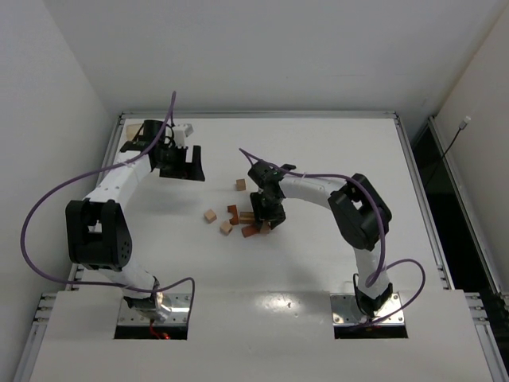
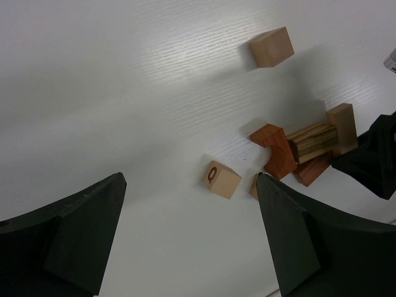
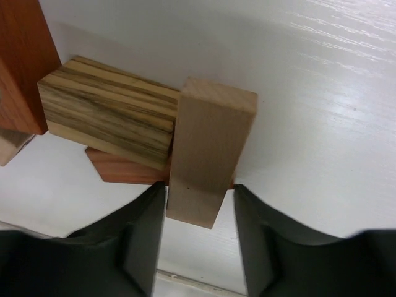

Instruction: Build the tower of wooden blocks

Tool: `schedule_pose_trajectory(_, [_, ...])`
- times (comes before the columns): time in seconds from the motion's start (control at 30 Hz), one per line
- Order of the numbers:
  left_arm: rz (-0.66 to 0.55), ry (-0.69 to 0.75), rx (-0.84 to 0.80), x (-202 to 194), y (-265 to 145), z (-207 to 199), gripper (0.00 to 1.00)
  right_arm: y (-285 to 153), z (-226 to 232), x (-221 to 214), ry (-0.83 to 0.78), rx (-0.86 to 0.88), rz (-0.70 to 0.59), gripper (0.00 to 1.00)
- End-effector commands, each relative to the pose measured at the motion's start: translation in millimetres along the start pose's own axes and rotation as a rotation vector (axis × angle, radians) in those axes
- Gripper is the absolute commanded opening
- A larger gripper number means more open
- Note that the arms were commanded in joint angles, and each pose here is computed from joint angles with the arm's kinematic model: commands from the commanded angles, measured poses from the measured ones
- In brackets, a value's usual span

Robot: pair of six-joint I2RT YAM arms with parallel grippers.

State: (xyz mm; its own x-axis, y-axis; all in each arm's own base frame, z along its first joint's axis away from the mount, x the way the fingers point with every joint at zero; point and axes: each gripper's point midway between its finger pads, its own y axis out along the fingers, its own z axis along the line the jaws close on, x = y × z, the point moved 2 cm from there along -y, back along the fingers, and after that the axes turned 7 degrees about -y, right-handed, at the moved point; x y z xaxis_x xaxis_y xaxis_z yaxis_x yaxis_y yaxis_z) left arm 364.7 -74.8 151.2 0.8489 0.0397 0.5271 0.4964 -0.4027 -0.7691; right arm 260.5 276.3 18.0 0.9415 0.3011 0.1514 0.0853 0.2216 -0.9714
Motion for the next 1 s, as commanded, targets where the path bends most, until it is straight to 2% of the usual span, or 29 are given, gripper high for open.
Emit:
schedule_pose_trajectory(0.0, [-0.048,0.021,-0.031,18,-3,-11,0.84,-6,3,12,0.024,0.009,-0.031,0.41])
schedule_pose_trajectory(0.03, [-0.048,0.021,-0.031,18,-3,-11,0.84,-6,2,13,0.025,-0.002,-0.036,0.33])
schedule_pose_trajectory(0.13, [-0.048,0.021,-0.031,18,-3,-11,0.84,-7,2,17,0.024,-0.007,-0.048,0.17])
schedule_pose_trajectory(0.17, [-0.040,0.017,-0.030,15,-1,-10,0.84,-7,-1,15,0.025,-0.022,-0.044,0.07])
schedule_pose_trajectory(0.23, [-0.048,0.021,-0.031,17,-1,-10,0.84,-18,1,20,0.023,-0.021,-0.070,0.00])
schedule_pose_trajectory(0.53, [-0.066,0.019,-0.033,17,-3,-11,0.84,-67,-6,67,0.079,-0.008,-0.224,0.00])
schedule_pose_trajectory(0.73, [-0.059,0.015,-0.023,16,0,-9,0.84,-49,-14,93,0.136,-0.006,-0.201,0.00])
schedule_pose_trajectory(0.97, [-0.041,0.008,-0.021,13,6,-6,0.84,-8,-17,87,0.161,0.011,-0.103,0.00])
